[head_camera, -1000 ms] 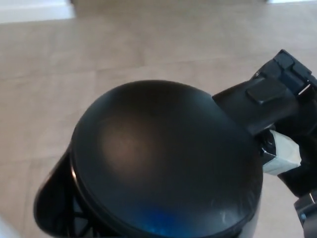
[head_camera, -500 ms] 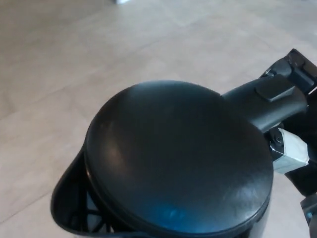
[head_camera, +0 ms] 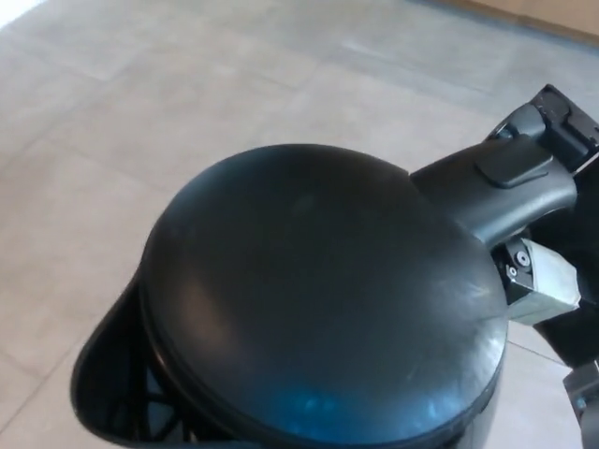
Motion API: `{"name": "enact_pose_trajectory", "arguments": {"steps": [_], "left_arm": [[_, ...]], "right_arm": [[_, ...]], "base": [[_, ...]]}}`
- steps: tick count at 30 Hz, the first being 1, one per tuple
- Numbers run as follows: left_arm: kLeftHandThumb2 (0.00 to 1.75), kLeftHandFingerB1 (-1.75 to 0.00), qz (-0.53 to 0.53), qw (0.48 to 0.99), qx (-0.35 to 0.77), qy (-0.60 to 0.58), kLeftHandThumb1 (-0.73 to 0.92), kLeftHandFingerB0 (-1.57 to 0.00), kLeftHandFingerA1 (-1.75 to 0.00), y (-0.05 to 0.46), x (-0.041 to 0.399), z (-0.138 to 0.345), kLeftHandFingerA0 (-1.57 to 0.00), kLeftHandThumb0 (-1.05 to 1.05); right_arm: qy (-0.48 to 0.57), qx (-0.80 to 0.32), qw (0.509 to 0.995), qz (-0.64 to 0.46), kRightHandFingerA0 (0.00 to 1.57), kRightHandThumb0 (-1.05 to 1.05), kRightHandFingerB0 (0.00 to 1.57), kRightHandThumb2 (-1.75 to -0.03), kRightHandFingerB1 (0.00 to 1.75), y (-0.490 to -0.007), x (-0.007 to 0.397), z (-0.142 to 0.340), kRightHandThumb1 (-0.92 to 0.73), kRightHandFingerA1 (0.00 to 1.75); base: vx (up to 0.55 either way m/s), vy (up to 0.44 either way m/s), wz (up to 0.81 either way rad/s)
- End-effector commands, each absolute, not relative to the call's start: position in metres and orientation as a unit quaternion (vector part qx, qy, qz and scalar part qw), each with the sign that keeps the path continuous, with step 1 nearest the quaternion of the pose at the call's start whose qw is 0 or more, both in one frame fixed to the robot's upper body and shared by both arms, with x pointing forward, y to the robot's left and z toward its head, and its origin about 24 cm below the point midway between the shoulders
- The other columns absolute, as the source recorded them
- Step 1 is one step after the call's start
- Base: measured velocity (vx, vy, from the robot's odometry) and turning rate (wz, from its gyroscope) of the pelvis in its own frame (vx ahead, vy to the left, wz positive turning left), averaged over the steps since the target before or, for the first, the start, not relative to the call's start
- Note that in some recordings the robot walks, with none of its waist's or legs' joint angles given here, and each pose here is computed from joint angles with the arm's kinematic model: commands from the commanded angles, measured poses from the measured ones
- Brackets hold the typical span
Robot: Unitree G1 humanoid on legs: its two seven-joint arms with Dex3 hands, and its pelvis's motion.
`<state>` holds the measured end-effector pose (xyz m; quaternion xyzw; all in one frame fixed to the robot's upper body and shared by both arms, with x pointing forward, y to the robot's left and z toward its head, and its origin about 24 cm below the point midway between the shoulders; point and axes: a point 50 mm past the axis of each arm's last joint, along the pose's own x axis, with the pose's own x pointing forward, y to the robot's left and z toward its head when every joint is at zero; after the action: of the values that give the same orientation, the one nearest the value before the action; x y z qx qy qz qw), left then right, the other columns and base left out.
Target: Pick up a kettle on a counter using the right hand and walk towards another counter and put the kettle near the coffee maker
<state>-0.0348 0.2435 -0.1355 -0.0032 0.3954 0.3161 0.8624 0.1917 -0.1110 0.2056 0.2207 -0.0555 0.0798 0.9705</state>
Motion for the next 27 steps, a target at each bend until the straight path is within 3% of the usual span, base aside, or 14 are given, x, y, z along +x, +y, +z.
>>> {"name": "enact_pose_trajectory", "arguments": {"steps": [1,6,11,14,27], "left_arm": [[1.37,-0.99,0.325,0.861,0.011,0.392,0.36,-0.98,-1.19,0.249,-0.037,-0.133,-1.03,-0.13],[1.32,-0.99,0.327,0.862,0.009,0.388,0.39,-0.97,-1.21,0.248,-0.040,-0.131,-1.05,-0.13],[1.42,-1.07,0.327,0.862,0.014,0.388,0.33,-1.00,-1.28,0.249,-0.043,-0.130,-1.06,-0.15],[1.39,-1.09,0.326,0.858,0.013,0.396,0.33,-1.01,-1.30,0.251,-0.046,-0.131,-1.07,-0.14],[1.33,-1.09,0.317,0.866,0.014,0.386,0.38,-1.01,-1.26,0.248,-0.043,-0.130,-1.07,-0.16]], "right_arm": [[-0.096,0.249,0.960,0.090,0.97,-0.26,0.72,-1.27,1.60,-0.115,0.188,0.215,-0.48,1.75],[-0.091,0.246,0.961,0.089,0.98,-0.26,0.78,-1.25,1.53,-0.115,0.187,0.212,-0.50,1.75],[-0.083,0.248,0.961,0.085,0.98,-0.24,0.76,-1.33,1.57,-0.114,0.187,0.210,-0.45,1.75],[-0.080,0.256,0.960,0.084,0.98,-0.24,0.76,-1.34,1.57,-0.114,0.186,0.208,-0.45,1.75],[-0.079,0.255,0.960,0.086,0.98,-0.25,0.74,-1.31,1.59,-0.112,0.185,0.206,-0.48,1.75]], "base": [[0.10,0.144,-0.66],[0.12,-0.096,-0.54],[0.11,-0.079,-0.47],[0.12,0.025,-0.43],[0.15,0.149,-0.28]]}}
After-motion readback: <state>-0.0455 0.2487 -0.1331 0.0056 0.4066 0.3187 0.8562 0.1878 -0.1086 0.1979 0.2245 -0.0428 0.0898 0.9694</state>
